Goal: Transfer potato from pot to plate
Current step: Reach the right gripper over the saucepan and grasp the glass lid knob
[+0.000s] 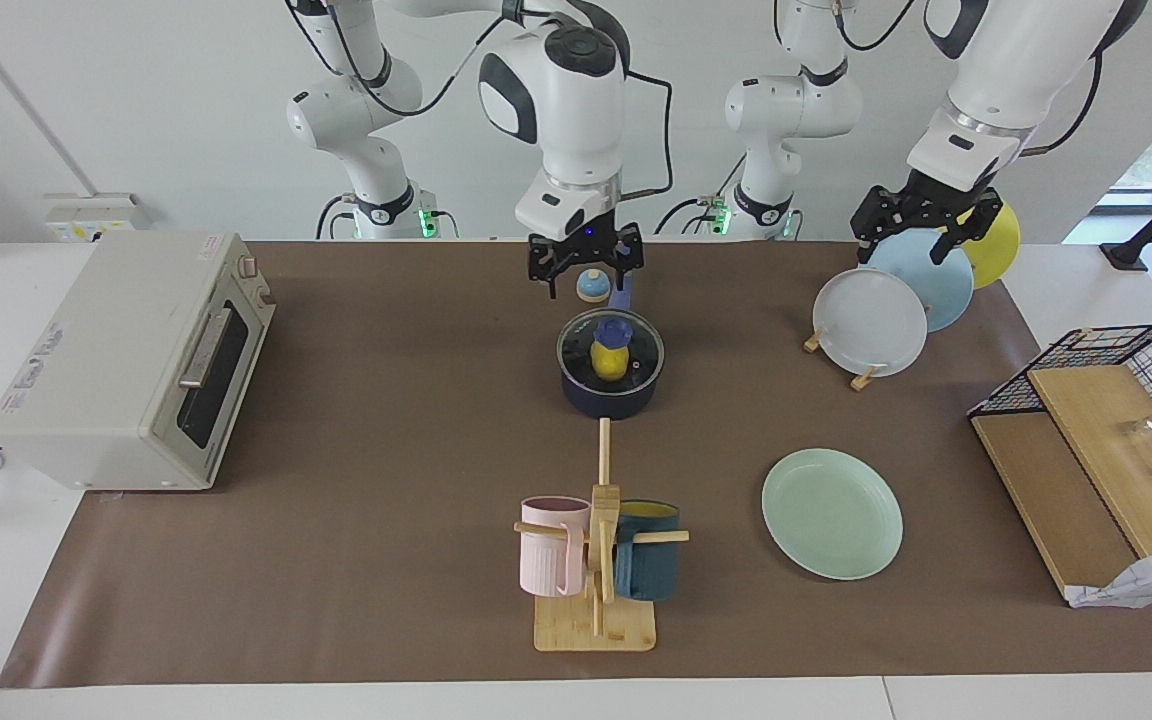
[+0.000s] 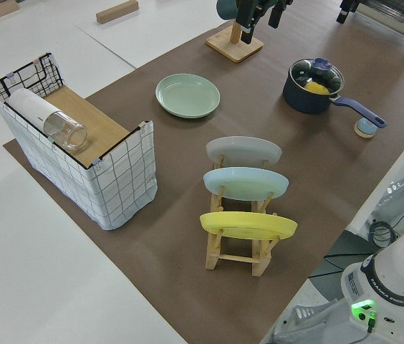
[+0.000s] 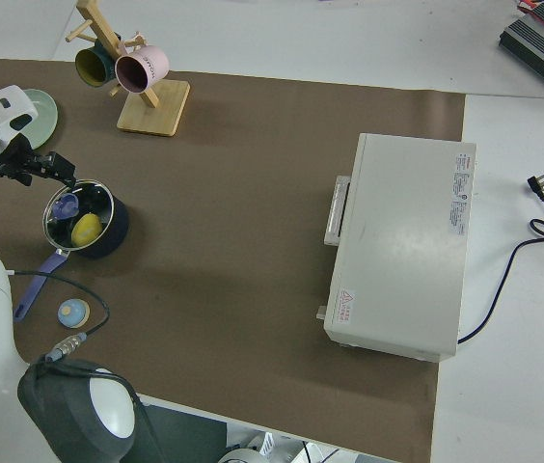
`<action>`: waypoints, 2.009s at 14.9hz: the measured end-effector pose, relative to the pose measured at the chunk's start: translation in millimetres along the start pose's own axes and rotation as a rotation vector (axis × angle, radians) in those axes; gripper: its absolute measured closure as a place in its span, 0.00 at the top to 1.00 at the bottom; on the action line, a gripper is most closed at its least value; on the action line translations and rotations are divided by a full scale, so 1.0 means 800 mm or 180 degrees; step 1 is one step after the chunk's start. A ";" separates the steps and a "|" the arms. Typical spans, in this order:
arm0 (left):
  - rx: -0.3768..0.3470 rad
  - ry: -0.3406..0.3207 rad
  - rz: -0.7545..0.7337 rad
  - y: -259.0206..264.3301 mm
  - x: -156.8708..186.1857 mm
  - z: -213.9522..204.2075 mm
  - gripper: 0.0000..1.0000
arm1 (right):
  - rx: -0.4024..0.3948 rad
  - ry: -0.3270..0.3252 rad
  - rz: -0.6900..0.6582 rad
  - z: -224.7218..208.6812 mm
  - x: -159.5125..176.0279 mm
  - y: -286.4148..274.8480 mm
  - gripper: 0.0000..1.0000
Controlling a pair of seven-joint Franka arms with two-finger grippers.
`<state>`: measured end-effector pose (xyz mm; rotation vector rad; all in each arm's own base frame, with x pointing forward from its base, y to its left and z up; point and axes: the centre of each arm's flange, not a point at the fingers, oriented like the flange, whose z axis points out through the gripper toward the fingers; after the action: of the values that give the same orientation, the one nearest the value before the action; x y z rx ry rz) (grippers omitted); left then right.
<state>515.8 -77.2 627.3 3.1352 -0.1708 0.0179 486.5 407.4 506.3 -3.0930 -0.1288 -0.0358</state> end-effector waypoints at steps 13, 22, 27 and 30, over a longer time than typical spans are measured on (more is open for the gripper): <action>-0.0008 0.0039 -0.0056 -0.012 0.002 0.005 1.00 | -0.0130 0.0151 -0.0190 0.084 -0.007 -0.028 1.00; -0.0015 0.0279 -0.0059 -0.012 0.005 -0.009 1.00 | -0.0129 0.0164 -0.0189 0.116 -0.016 -0.034 1.00; -0.0013 0.0272 -0.0016 -0.003 0.005 -0.007 1.00 | -0.0162 0.0186 -0.0290 0.138 -0.031 -0.043 1.00; -0.0012 0.0252 0.0008 0.002 0.004 -0.003 1.00 | -0.0239 0.0236 -0.0337 0.140 -0.030 -0.039 1.00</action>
<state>519.0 -79.3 629.6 3.1238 -0.1741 0.1411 462.5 442.0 395.1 -3.1512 -0.2948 -0.1626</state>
